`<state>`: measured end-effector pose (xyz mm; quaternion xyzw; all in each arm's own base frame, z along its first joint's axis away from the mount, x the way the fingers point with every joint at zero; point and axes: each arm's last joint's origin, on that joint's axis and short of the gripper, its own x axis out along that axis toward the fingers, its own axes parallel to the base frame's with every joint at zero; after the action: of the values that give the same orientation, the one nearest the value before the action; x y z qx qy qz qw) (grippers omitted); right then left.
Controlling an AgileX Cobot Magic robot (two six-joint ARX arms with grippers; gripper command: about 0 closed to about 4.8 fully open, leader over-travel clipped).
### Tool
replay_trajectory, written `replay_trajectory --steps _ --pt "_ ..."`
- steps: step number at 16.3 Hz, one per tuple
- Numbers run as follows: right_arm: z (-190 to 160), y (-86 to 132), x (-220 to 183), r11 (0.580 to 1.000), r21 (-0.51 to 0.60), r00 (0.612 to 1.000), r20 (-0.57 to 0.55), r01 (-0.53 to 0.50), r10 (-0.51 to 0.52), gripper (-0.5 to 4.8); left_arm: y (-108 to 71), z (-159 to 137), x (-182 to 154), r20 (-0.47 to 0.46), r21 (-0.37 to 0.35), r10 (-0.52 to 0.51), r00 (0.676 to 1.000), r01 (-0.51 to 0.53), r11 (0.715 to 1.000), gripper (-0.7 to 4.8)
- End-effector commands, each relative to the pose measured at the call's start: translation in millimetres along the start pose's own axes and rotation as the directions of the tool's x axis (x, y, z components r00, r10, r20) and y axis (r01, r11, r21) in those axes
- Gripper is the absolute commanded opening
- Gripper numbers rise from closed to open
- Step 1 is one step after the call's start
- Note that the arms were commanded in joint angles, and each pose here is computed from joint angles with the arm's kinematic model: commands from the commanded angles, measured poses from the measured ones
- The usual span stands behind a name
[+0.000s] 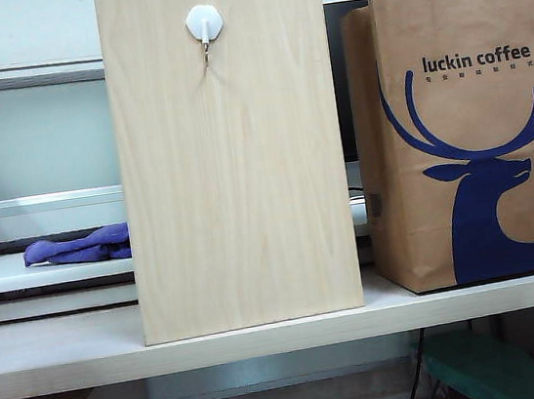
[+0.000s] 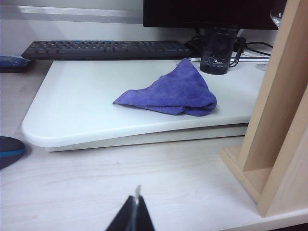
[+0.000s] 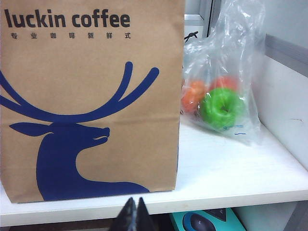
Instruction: Pick up the paper bag and hang it on the hook.
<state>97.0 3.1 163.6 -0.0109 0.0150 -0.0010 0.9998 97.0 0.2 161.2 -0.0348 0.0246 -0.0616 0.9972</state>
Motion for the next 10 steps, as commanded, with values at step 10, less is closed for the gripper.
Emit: replay_trajectory --steps 10 --pt "2 0 0 0.997 0.078 1.0 0.027 -0.013 0.011 -0.01 -10.2 0 1 0.001 0.01 -0.069 0.998 0.069 0.998 -0.06"
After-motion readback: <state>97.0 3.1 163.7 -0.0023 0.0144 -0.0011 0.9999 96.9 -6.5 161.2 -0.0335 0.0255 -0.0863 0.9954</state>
